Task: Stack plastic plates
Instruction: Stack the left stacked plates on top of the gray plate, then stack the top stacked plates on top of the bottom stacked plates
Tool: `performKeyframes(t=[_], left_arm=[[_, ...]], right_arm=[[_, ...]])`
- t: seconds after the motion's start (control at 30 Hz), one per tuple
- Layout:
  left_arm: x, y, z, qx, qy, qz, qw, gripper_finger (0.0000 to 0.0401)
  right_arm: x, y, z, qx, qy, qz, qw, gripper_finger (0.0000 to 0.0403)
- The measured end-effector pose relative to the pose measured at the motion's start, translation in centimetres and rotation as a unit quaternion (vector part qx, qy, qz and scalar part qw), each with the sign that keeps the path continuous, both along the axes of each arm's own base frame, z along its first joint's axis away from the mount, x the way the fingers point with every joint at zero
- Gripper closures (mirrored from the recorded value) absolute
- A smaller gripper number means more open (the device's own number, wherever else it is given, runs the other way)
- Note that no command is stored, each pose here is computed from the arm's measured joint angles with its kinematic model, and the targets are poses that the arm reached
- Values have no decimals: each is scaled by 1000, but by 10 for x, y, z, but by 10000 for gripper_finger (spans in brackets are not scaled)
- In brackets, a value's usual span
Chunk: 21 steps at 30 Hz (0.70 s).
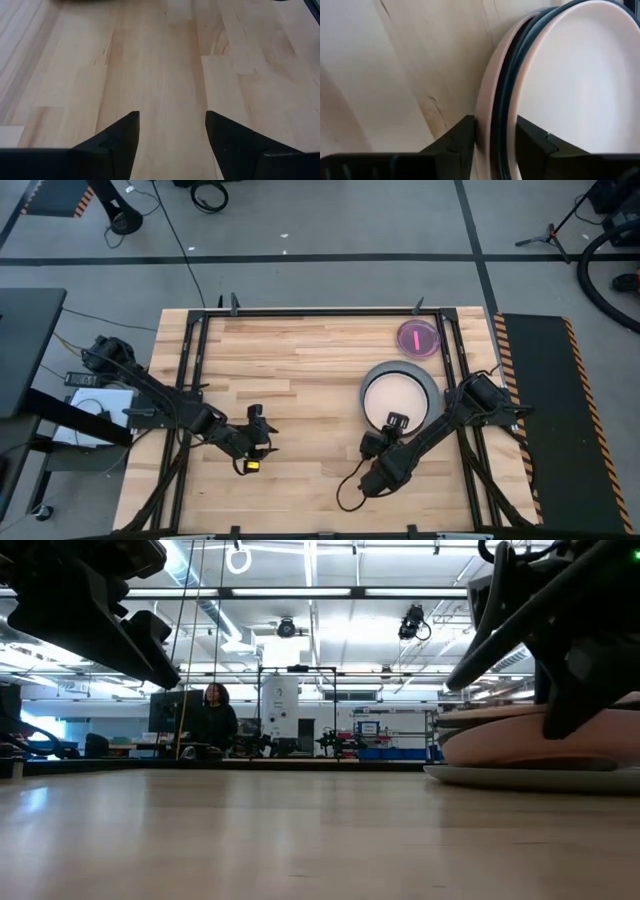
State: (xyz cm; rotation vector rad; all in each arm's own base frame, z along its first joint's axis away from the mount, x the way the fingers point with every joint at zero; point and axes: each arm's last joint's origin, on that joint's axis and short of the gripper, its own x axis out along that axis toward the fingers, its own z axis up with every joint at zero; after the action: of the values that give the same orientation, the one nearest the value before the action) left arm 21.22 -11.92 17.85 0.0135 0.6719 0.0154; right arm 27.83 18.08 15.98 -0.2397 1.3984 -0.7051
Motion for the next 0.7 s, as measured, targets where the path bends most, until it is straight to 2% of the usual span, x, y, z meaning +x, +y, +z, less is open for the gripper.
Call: performKeyframes(t=[0.13,0.4,0.7], left_arm=[[0,-1,0,0,0,-1,1000,168],[-3,-7,11,-10,-18,-17,1000,168],[-3,-31,40,-12,-58,-74,996,168]], right_arm=[[0,1,1,6,1,-5,1000,262],[-6,-10,10,2,36,-60,998,247],[-16,-27,64,12,-66,-52,996,246]])
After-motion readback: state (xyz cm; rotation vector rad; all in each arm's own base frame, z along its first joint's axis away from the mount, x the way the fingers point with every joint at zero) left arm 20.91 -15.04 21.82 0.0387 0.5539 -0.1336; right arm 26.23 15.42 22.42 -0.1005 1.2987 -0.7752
